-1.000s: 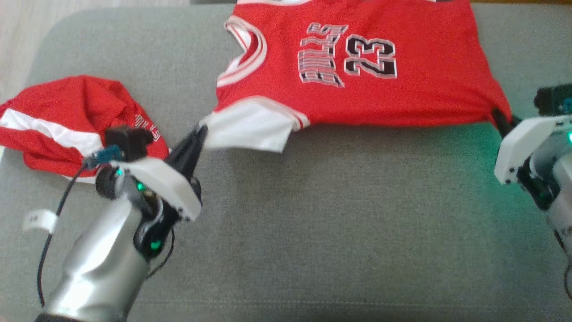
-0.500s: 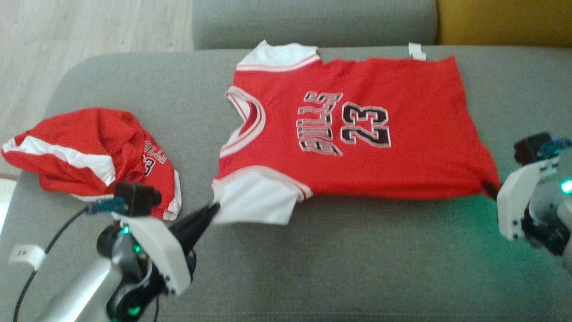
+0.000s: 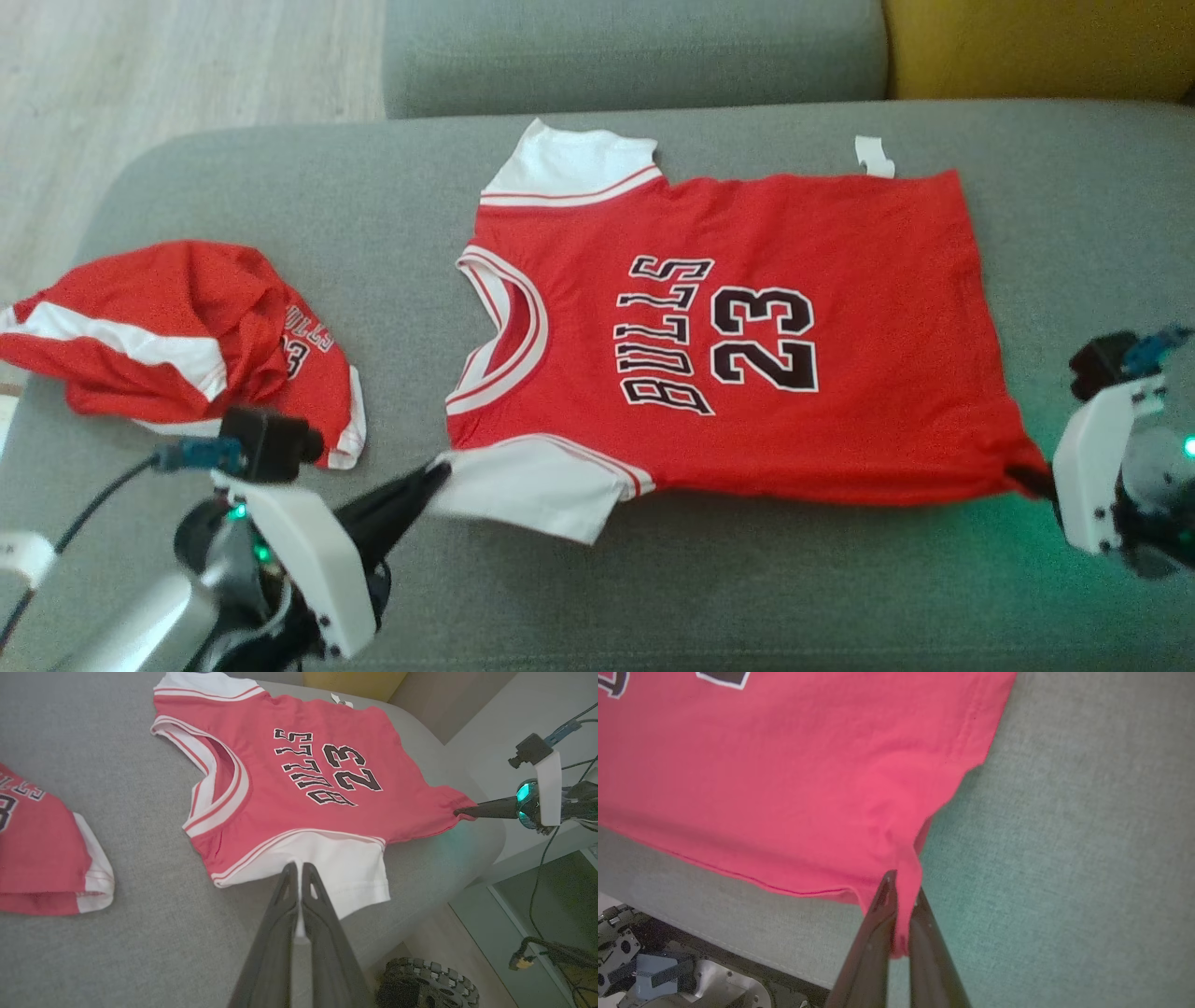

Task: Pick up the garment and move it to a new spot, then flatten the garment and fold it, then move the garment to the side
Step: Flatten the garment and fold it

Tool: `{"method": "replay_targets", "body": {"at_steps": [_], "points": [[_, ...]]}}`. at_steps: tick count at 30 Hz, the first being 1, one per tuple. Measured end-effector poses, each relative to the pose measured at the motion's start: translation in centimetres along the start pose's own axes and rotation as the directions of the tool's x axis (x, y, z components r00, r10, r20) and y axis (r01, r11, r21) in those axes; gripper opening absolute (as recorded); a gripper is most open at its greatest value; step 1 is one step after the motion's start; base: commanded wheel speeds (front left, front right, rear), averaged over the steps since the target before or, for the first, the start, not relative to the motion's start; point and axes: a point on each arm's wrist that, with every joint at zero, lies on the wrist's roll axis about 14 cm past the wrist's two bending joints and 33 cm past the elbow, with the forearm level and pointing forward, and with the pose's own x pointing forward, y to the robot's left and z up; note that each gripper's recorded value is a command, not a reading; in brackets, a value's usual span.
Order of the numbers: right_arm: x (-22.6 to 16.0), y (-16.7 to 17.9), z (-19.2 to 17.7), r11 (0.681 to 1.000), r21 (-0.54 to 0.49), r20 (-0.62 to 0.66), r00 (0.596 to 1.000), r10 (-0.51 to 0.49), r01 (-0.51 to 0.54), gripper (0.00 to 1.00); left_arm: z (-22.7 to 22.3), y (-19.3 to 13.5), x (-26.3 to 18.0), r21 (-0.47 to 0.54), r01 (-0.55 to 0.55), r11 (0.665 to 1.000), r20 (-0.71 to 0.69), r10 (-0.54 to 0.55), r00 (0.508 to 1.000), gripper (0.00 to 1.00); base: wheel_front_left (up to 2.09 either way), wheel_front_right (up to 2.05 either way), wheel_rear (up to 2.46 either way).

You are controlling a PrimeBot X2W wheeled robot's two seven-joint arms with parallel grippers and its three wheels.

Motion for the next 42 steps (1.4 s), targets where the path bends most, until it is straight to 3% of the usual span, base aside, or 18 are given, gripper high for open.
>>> {"method": "replay_targets", "body": {"at_steps": [10, 19, 26, 27, 28, 29, 30, 31, 38, 42], "points": [[1.1, -2.3, 5.0, 0.999, 0.001, 0.040, 0.998, -0.039, 0.039, 0.00, 4.2, 3.3, 3.7, 0.097, -0.039, 0.995, 0.014, 0.038, 0.999, 0.00, 0.00, 0.00, 0.00], [3.4, -3.3, 6.4, 0.998, 0.001, -0.008, 0.998, -0.059, 0.059, 0.00, 5.7, 6.1, 7.7, 0.102, -0.062, 0.993, -0.003, 0.063, 0.998, 0.00, 0.00, 0.00, 0.00], [4.8, -4.2, 6.9, 0.997, -0.003, -0.042, 0.996, -0.075, 0.074, 0.00, 4.9, 7.5, 10.2, 0.169, -0.062, 0.984, -0.067, 0.074, 0.995, 0.00, 0.00, 0.00, 0.00], [4.8, -4.2, 6.9, 0.997, -0.003, -0.042, 0.996, -0.075, 0.074, 0.26, 4.9, 7.5, 10.2, 0.169, -0.062, 0.984, -0.067, 0.074, 0.995, 0.00, 0.00, 0.00, 0.00], [5.0, -4.3, 7.1, 0.997, -0.018, -0.039, 0.996, -0.082, 0.081, 1.00, 4.8, 7.8, 10.5, 0.177, -0.066, 0.982, -0.072, 0.080, 0.994, 0.00, 0.00, 0.00, 0.00], [5.2, -4.5, 7.3, 0.996, -0.025, -0.030, 0.995, -0.091, 0.090, 1.00, 4.7, 8.1, 10.7, 0.192, -0.070, 0.979, -0.076, 0.086, 0.993, 0.25, 0.00, 0.00, 0.00], [5.4, -4.7, 7.6, 0.995, -0.028, -0.023, 0.995, -0.098, 0.097, 1.00, 4.7, 8.4, 11.0, 0.213, -0.076, 0.974, -0.076, 0.094, 0.993, 0.77, 0.00, 0.00, 0.00], [5.5, -4.9, 8.1, 0.994, -0.029, -0.011, 0.995, -0.104, 0.103, 1.00, 5.0, 8.8, 11.4, 0.228, -0.086, 0.970, -0.067, 0.104, 0.992, 1.00, 0.00, 0.00, 0.00], [5.1, -5.1, 13.7, 0.992, 0.003, 0.232, 0.965, -0.122, 0.125, 1.00, 8.8, 10.4, 13.2, 0.251, -0.179, 0.951, 0.104, 0.158, 0.982, 1.00, 0.00, 0.00, 0.00], [3.9, -4.6, 16.3, 0.990, -0.008, 0.389, 0.912, -0.127, 0.141, 1.00, 11.5, 10.1, 13.0, 0.191, -0.221, 0.956, 0.269, 0.166, 0.949, 1.00, 0.00, 0.00, 0.00]]}}
